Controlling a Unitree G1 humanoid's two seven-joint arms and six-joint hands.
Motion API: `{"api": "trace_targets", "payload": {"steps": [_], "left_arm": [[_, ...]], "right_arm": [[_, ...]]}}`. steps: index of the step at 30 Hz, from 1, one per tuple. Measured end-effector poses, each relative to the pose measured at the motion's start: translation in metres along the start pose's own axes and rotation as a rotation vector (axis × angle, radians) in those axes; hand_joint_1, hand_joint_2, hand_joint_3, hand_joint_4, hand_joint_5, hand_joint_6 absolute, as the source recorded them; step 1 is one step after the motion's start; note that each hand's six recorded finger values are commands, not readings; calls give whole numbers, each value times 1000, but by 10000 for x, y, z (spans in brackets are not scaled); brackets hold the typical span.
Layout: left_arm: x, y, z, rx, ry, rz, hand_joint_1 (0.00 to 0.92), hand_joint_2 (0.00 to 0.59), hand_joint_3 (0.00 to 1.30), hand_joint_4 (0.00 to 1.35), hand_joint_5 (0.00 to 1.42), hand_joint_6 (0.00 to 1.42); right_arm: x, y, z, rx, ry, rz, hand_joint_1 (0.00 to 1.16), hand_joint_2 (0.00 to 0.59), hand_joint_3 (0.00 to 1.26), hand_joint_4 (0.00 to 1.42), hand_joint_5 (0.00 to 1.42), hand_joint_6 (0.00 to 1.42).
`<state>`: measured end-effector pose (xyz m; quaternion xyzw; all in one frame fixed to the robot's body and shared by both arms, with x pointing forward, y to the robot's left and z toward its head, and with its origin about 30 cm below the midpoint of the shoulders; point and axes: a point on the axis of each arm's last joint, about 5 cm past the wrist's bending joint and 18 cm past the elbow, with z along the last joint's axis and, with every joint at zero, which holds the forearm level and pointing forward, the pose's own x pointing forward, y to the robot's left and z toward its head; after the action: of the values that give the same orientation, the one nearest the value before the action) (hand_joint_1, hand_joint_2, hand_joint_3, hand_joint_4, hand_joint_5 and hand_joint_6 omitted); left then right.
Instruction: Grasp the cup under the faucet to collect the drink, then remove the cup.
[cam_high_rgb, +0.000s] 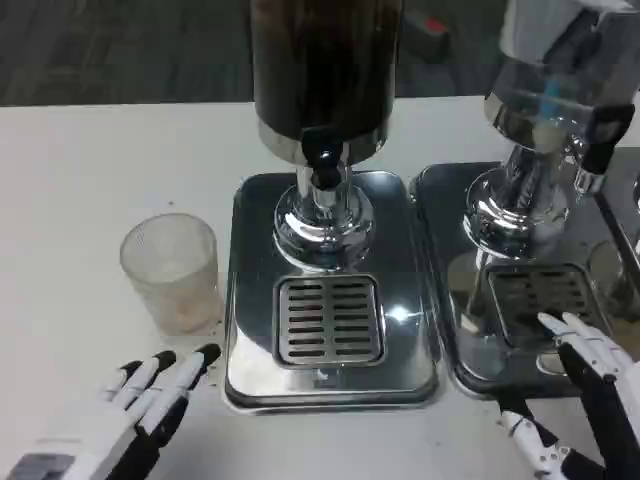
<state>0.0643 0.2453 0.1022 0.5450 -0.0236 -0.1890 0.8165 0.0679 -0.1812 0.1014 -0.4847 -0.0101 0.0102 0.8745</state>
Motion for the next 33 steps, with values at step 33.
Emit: {"api": "trace_targets", "payload": {"steps": [33], "left_arm": [[73, 36, -152, -39, -26, 155, 0, 52, 0, 0, 0, 0]], "right_arm": [[43, 69, 91, 51, 1, -7, 311, 423, 206, 146, 144, 301]]}}
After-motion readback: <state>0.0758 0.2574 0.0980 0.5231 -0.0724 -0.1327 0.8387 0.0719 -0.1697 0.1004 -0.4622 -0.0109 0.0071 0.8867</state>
